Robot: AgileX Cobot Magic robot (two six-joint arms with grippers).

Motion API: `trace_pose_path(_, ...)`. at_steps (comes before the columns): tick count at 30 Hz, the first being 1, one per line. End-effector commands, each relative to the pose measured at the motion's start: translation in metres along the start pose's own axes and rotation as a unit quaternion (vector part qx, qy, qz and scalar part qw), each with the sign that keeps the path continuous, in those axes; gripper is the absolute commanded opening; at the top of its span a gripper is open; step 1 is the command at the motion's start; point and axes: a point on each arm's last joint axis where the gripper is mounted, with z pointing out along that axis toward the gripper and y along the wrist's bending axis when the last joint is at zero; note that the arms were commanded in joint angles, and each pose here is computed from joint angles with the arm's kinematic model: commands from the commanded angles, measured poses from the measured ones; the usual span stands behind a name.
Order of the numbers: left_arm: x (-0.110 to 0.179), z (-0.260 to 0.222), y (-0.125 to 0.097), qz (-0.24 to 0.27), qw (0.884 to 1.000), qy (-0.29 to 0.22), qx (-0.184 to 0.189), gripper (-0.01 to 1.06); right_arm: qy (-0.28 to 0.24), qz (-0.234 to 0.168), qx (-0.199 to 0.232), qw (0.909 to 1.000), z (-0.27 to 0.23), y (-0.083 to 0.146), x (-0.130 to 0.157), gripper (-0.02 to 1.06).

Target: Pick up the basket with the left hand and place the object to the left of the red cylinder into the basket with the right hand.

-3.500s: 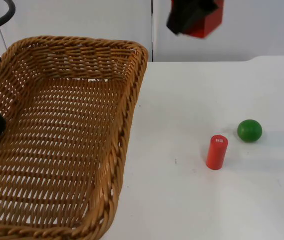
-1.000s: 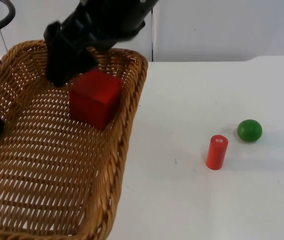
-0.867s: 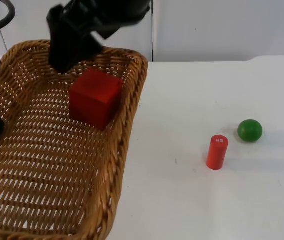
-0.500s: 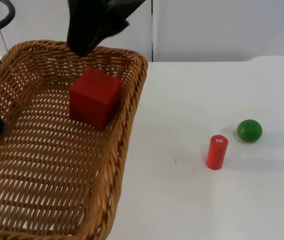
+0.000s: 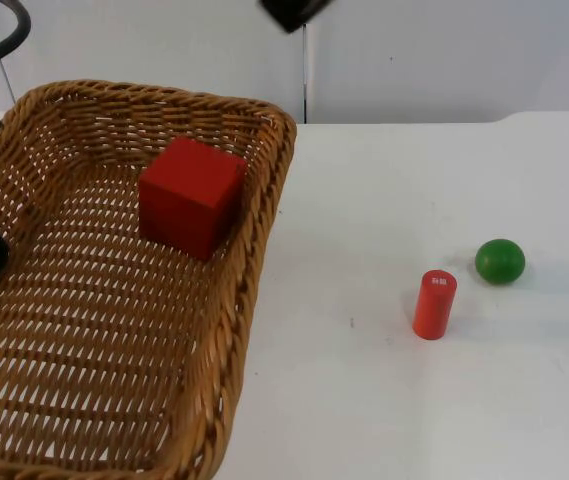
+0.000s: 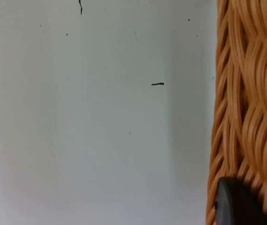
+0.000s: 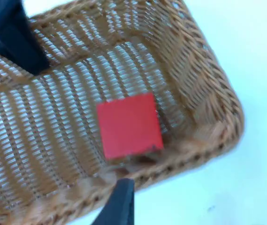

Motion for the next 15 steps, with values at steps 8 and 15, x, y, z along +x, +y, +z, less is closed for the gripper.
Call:
trace_pose_path(8,-0.001,-0.002,-0.003,-0.007,1.0,-0.012,0.011,0.0,-0.043,0.006,0.029,0.9986,-0.043,0.004,0.024,0.87)
trace_pose_path(15,-0.001,-0.002,-0.003,-0.008,1.0,-0.016,0.011,0.0,-0.051,0.012,0.03,0.9982,-0.055,0.008,0.025,0.87)
